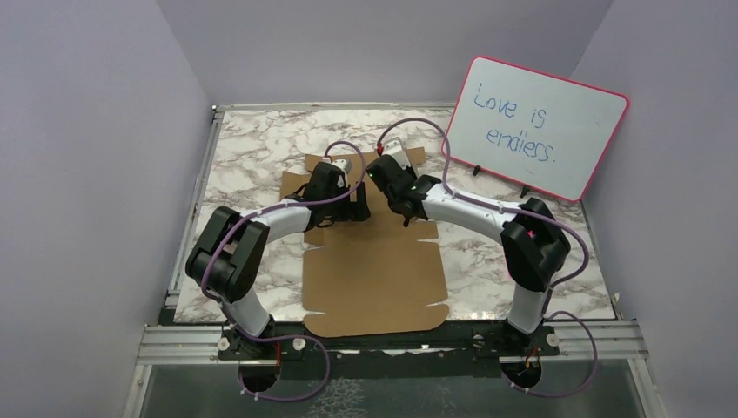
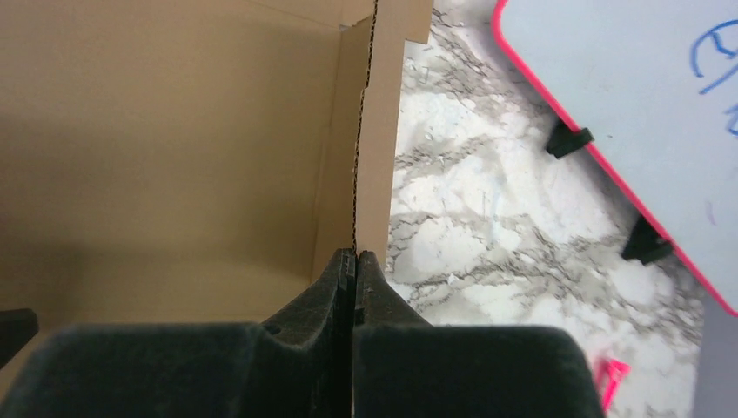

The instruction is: Fold the paper box

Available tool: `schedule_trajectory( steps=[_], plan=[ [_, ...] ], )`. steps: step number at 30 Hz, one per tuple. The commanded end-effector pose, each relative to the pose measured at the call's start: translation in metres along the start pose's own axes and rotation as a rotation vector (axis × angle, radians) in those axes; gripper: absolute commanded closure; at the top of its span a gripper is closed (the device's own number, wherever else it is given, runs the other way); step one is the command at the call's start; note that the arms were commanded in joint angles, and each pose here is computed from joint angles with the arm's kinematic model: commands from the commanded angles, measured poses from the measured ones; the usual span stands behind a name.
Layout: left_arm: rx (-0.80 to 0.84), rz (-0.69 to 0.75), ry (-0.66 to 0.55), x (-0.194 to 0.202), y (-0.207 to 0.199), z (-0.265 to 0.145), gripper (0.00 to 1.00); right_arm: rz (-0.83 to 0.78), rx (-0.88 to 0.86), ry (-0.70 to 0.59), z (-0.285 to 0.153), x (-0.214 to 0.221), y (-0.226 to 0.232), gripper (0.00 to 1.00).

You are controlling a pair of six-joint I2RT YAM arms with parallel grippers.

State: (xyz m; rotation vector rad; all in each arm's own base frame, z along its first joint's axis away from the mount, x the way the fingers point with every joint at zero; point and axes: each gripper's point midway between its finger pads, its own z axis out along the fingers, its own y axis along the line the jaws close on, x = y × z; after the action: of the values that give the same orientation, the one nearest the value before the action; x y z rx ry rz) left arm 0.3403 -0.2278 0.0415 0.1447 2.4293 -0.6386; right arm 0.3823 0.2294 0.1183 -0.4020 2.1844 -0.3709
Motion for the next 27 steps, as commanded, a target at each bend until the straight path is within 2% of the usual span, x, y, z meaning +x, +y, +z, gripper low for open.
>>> schedule_trajectory(
  steps=[1, 10, 15, 20, 24, 27],
  plan=[
    [0.035, -0.042, 0.11, 0.037, 0.001, 0.009, 0.08, -0.075, 0.068, 0.013, -0.016, 0.007, 0.025, 0.99],
    [0.034, -0.048, 0.11, 0.039, 0.002, 0.009, 0.08, -0.103, 0.027, -0.019, -0.022, 0.001, 0.058, 0.95],
    [0.031, -0.05, 0.11, 0.04, 0.002, 0.009, 0.08, -0.086, 0.027, -0.047, -0.028, -0.006, 0.052, 0.84],
    [0.023, -0.044, 0.107, 0.038, 0.003, 0.007, 0.08, -0.057, 0.003, -0.102, -0.045, -0.016, 0.035, 0.65],
    [0.013, -0.039, 0.099, 0.034, 0.003, 0.005, 0.08, 0.002, -0.107, -0.129, -0.058, -0.015, 0.023, 0.49],
    [0.007, -0.035, 0.092, 0.031, 0.003, 0.004, 0.08, 0.085, -0.186, -0.113, -0.064, -0.008, 0.007, 0.44]
  ],
)
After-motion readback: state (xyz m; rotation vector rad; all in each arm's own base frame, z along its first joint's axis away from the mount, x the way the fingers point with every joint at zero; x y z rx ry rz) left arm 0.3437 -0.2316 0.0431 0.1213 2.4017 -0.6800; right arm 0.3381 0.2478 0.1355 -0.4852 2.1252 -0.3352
